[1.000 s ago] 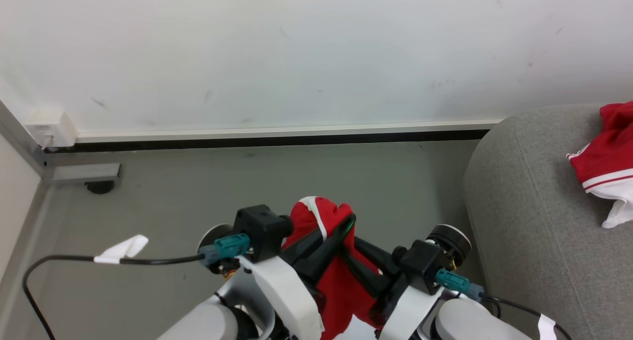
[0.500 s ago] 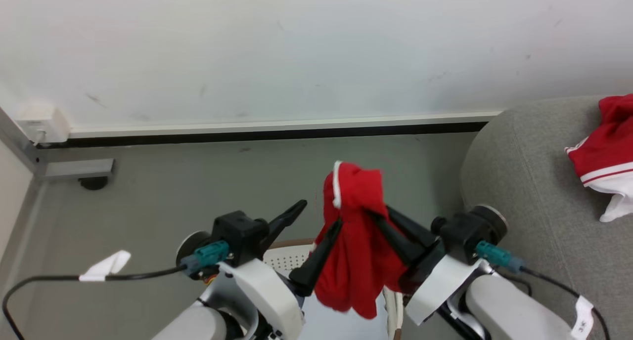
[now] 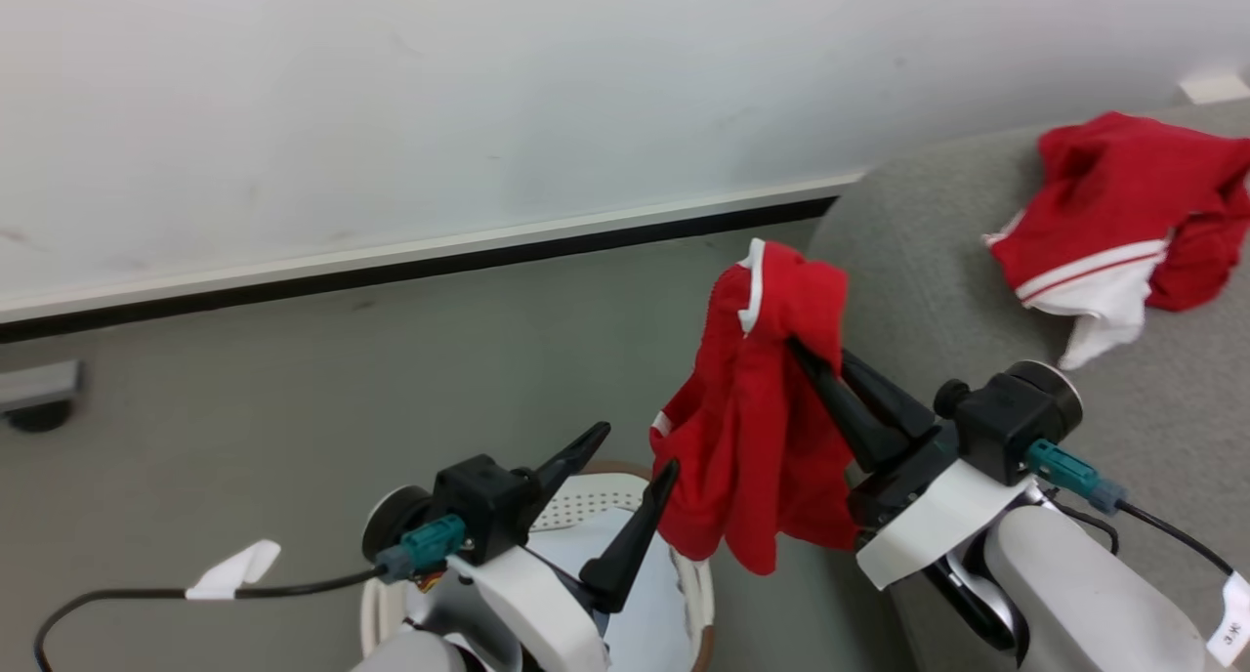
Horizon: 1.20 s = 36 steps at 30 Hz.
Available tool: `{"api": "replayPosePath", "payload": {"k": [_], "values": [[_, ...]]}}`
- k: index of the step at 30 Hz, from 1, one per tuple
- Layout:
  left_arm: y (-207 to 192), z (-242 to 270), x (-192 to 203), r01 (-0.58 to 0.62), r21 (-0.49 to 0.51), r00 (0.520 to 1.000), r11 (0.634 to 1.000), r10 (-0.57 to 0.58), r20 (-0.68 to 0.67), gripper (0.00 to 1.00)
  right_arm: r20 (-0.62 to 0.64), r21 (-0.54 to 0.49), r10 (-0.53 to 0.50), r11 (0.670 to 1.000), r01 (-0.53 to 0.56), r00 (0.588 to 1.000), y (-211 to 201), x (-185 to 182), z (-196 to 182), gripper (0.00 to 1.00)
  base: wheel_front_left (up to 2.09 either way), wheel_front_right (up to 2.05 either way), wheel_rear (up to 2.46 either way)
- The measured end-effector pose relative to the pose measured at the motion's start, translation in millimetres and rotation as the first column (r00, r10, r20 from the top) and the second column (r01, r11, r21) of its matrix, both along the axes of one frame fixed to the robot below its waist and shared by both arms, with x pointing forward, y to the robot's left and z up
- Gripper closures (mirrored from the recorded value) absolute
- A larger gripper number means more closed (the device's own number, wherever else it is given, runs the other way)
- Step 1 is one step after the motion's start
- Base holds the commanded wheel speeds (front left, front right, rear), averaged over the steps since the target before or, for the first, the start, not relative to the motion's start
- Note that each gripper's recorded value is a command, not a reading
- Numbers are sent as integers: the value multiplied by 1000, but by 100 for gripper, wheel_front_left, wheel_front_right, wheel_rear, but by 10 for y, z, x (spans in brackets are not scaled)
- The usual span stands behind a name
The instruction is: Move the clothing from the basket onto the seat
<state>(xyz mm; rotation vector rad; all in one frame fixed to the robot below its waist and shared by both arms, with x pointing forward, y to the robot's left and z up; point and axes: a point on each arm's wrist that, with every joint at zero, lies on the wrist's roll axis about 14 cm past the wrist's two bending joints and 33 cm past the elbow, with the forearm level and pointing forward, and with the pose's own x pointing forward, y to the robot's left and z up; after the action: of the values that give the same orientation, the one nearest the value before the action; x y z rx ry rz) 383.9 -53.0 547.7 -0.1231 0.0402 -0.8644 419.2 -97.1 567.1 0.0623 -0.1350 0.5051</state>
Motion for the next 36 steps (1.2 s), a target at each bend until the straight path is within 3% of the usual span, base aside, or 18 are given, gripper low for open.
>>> {"api": "replayPosePath", "payload": {"k": [10,20,26,31,34,36], "values": [[-584,-110,-159,185,-29,983,982,-185,-1,0,-30,-10,-230,973,230,973,-836,-197,-126,100,0,0,0],[-841,-288,-70,269,-74,963,960,-270,-10,0,-36,-31,-378,926,377,925,-1344,-116,-208,100,0,0,0],[-845,-446,177,272,-83,962,959,-274,-4,0,27,-34,-451,891,452,892,-1610,241,-80,100,0,0,0],[-774,-608,605,236,-102,971,966,-237,3,0,117,-18,-517,852,523,848,-1945,831,166,100,0,0,0],[-705,-815,810,210,-92,977,973,-213,-16,0,148,-19,-571,815,579,808,-2238,1158,317,100,0,0,0],[-667,-959,913,197,-93,979,976,-201,-33,0,163,-7,-627,771,637,762,-2531,1323,421,100,0,0,0]]}}
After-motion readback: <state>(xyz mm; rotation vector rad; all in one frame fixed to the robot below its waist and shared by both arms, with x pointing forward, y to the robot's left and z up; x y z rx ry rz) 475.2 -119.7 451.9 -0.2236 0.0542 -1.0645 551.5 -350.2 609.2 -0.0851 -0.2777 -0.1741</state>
